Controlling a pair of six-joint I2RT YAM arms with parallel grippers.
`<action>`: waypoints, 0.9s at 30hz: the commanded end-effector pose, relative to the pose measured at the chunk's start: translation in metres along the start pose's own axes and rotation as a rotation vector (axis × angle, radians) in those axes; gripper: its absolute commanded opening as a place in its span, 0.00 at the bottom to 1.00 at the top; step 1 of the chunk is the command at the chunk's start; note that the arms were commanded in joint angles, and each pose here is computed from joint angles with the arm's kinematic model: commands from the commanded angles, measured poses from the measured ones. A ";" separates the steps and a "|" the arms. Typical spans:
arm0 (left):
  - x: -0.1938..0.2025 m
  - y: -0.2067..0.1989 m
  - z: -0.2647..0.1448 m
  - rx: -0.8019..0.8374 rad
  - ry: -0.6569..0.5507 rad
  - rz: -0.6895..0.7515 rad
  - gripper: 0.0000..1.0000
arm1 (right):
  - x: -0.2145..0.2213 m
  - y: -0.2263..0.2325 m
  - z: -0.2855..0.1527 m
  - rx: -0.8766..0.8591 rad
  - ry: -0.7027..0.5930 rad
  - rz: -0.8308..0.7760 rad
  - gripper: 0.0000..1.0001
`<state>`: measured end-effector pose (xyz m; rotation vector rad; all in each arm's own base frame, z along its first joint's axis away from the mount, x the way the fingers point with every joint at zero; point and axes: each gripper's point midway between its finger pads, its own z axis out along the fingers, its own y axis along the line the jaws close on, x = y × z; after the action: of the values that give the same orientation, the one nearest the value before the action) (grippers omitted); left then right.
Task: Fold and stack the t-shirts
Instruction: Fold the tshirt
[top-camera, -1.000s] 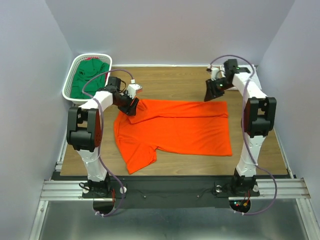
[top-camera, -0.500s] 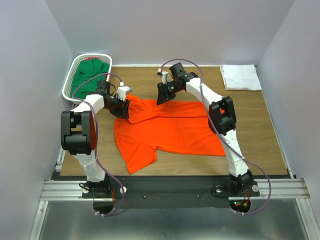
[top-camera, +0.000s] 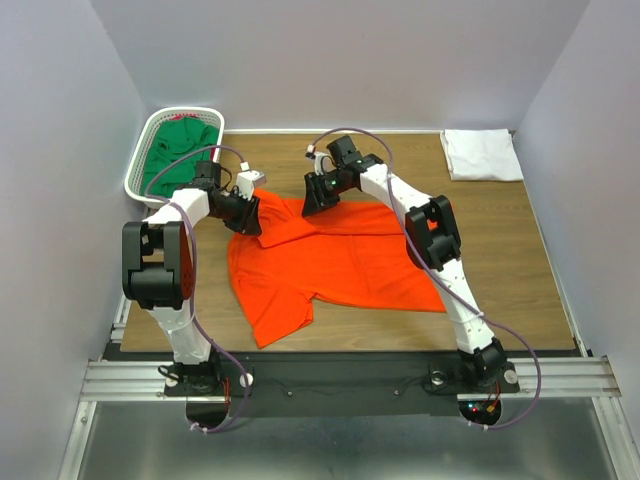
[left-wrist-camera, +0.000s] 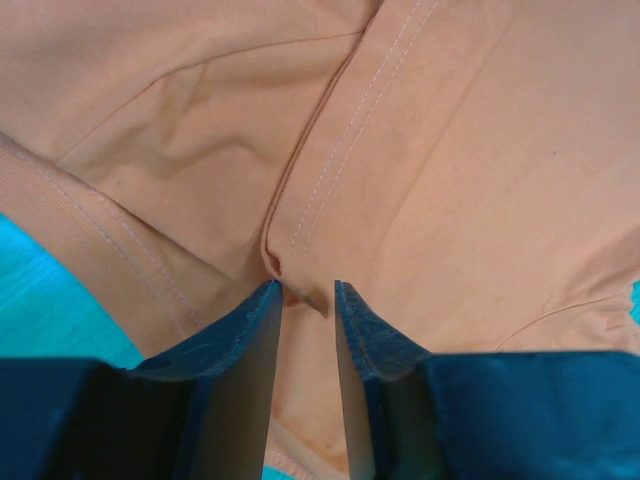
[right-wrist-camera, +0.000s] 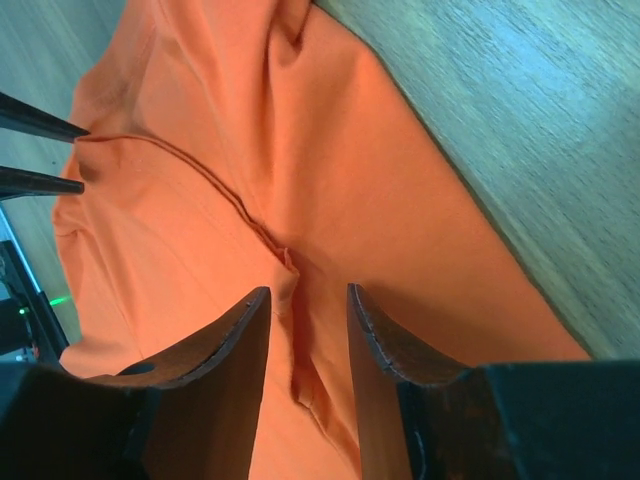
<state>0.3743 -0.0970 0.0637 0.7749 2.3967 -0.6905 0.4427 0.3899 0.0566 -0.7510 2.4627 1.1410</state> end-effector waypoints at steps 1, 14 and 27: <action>-0.008 -0.004 0.001 0.032 -0.029 0.000 0.36 | -0.018 0.024 0.004 -0.074 -0.049 -0.052 0.40; -0.001 -0.006 0.003 0.049 -0.023 -0.009 0.25 | -0.004 0.031 0.015 -0.115 -0.011 -0.037 0.21; 0.005 -0.040 -0.030 0.100 -0.045 0.121 0.00 | -0.010 0.082 -0.034 -0.199 -0.037 -0.139 0.01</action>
<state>0.3518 -0.1013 0.0669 0.8433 2.3592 -0.7601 0.4076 0.4044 0.0665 -0.8288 2.4393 1.2982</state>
